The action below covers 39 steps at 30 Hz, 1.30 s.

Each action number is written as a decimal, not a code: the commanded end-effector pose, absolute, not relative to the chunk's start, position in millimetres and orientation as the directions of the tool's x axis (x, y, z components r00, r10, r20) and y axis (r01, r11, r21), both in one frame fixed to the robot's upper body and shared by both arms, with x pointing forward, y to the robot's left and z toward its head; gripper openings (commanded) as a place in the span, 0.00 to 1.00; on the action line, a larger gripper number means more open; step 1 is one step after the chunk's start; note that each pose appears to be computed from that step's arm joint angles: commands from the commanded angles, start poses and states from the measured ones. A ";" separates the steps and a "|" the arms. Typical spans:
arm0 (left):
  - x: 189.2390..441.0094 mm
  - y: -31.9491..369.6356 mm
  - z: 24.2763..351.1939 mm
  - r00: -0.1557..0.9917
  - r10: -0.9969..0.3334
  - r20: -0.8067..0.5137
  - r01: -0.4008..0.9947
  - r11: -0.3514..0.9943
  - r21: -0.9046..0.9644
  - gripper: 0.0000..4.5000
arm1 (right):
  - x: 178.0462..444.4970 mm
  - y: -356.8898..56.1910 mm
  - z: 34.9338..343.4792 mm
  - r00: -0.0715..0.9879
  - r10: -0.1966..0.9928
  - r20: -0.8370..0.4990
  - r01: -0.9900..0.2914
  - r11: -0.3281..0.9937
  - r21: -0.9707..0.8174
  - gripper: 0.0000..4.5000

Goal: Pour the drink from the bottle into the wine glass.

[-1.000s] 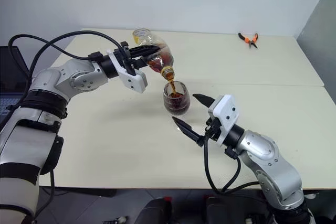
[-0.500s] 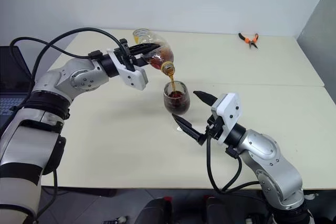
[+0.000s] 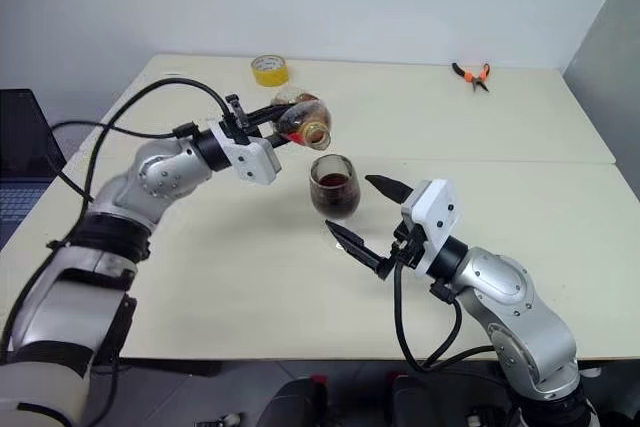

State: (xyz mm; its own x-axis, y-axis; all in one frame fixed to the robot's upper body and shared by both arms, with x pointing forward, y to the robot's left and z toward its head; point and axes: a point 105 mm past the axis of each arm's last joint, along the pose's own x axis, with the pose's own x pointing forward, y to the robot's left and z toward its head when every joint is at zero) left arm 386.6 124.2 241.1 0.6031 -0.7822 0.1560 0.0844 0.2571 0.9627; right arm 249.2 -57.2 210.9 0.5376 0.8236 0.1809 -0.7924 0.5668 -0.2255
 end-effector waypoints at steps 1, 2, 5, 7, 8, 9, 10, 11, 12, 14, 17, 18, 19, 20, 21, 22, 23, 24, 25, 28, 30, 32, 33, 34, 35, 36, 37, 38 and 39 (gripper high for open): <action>386.5 139.2 271.7 0.649 -0.687 0.326 0.087 0.493 0.866 0.14 | 235.5 -52.8 223.7 0.483 0.847 0.223 -0.803 0.530 -0.274 1.00; 388.4 143.9 269.4 0.676 -0.653 0.343 0.112 0.550 0.827 0.14 | 234.7 -52.8 223.9 0.479 0.850 0.219 -0.805 0.525 -0.277 1.00; 390.1 154.1 260.1 0.735 -0.578 0.356 0.152 0.651 0.744 0.14 | 233.3 -53.2 223.6 0.474 0.856 0.204 -0.809 0.515 -0.282 1.00; 391.1 165.0 247.8 0.784 -0.501 0.368 0.156 0.732 0.664 0.14 | 232.3 -53.1 222.3 0.472 0.864 0.173 -0.827 0.502 -0.253 1.00; 390.9 168.8 242.8 0.801 -0.472 0.368 0.155 0.757 0.634 0.14 | 231.9 -53.0 222.7 0.472 0.867 0.162 -0.832 0.498 -0.245 1.00; 391.6 173.9 237.5 0.823 -0.428 0.373 0.153 0.800 0.581 0.14 | 232.2 -53.4 223.9 0.475 0.866 0.154 -0.833 0.499 -0.239 1.00; 392.5 179.6 231.0 0.847 -0.381 0.370 0.148 0.839 0.524 0.14 | 232.8 -54.1 226.2 0.482 0.864 0.148 -0.831 0.504 -0.237 1.00; 393.1 184.5 223.4 0.867 -0.346 0.359 0.145 0.864 0.482 0.14 | 233.6 -54.9 229.0 0.486 0.861 0.147 -0.829 0.508 -0.233 1.00; 393.4 187.4 218.3 0.880 -0.323 0.349 0.143 0.879 0.455 0.14 | 234.3 -55.4 231.0 0.489 0.860 0.145 -0.829 0.511 -0.230 1.00; 397.2 203.0 204.0 0.918 -0.229 0.323 0.113 0.933 0.342 0.14 | 235.0 -55.3 235.2 0.486 0.863 0.140 -0.832 0.506 -0.228 1.00; 401.9 217.6 190.6 0.946 -0.146 0.288 0.080 0.970 0.229 0.14 | 235.4 -55.0 235.9 0.484 0.866 0.123 -0.837 0.500 -0.223 1.00; 402.8 221.1 186.9 0.952 -0.129 0.278 0.074 0.977 0.199 0.14 | 234.6 -54.3 235.1 0.481 0.869 0.115 -0.840 0.495 -0.222 1.00; 403.5 223.1 184.4 0.955 -0.118 0.272 0.069 0.981 0.183 0.14 | 234.0 -53.9 234.7 0.480 0.871 0.108 -0.842 0.492 -0.223 1.00; 403.9 224.3 182.2 0.957 -0.112 0.266 0.063 0.981 0.183 0.14 | 233.1 -53.4 234.0 0.478 0.873 0.100 -0.844 0.488 -0.223 1.00; 404.0 225.9 180.1 0.959 -0.097 0.265 0.054 0.985 0.166 0.14 | 231.6 -52.5 233.8 0.475 0.875 0.093 -0.846 0.483 -0.225 1.00; 404.2 226.7 178.8 0.960 -0.087 0.265 0.047 0.987 0.154 0.14 | 230.7 -52.0 233.8 0.473 0.877 0.088 -0.848 0.480 -0.226 1.00; 404.7 228.7 176.9 0.963 -0.071 0.261 0.035 0.990 0.139 0.14 | 230.0 -51.6 233.7 0.472 0.878 0.083 -0.848 0.478 -0.227 1.00; 405.0 229.9 175.8 0.964 -0.061 0.259 0.028 0.991 0.129 0.14 | 229.6 -51.3 233.8 0.472 0.878 0.081 -0.848 0.478 -0.228 1.00; 405.1 229.9 174.8 0.964 -0.059 0.258 0.025 0.990 0.136 0.14 | 229.4 -51.3 234.1 0.474 0.877 0.076 -0.847 0.478 -0.234 1.00; 407.1 227.5 164.8 0.970 -0.045 0.237 0.024 0.996 0.091 0.14 | 231.1 -54.9 234.4 0.481 0.875 0.055 -0.840 0.478 -0.257 1.00; 408.6 226.3 158.7 0.975 -0.036 0.221 0.023 0.998 0.062 0.14 | 232.3 -57.4 234.3 0.485 0.874 0.042 -0.837 0.477 -0.269 1.00; 409.8 225.9 158.0 0.975 -0.035 0.219 0.024 0.998 0.054 0.14 | 233.1 -58.3 234.7 0.485 0.873 0.041 -0.836 0.477 -0.270 1.00; 410.4 225.8 157.5 0.975 -0.037 0.219 0.025 0.998 0.057 0.14 | 233.3 -58.5 234.9 0.485 0.874 0.041 -0.836 0.477 -0.271 1.00; 411.0 226.0 156.8 0.975 -0.037 0.218 0.027 0.998 0.050 0.14 | 233.5 -58.5 235.3 0.484 0.874 0.042 -0.836 0.477 -0.272 1.00; 411.5 226.2 156.2 0.975 -0.038 0.217 0.028 0.998 0.049 0.14 | 233.6 -58.4 235.6 0.484 0.874 0.042 -0.836 0.476 -0.273 1.00; 412.0 226.3 155.7 0.975 -0.039 0.217 0.030 0.998 0.048 0.14 | 233.7 -58.2 235.9 0.483 0.875 0.042 -0.836 0.475 -0.274 1.00; 412.6 225.9 155.2 0.975 -0.044 0.216 0.036 0.998 0.043 0.14 | 233.7 -58.0 236.3 0.482 0.875 0.043 -0.837 0.474 -0.275 1.00; 413.0 225.4 155.1 0.975 -0.049 0.216 0.040 0.998 0.045 0.14 | 233.6 -57.7 236.6 0.480 0.876 0.043 -0.837 0.473 -0.276 1.00; 413.3 225.2 155.0 0.975 -0.052 0.216 0.043 0.998 0.045 0.14 | 233.6 -57.6 236.8 0.480 0.876 0.044 -0.837 0.472 -0.276 1.00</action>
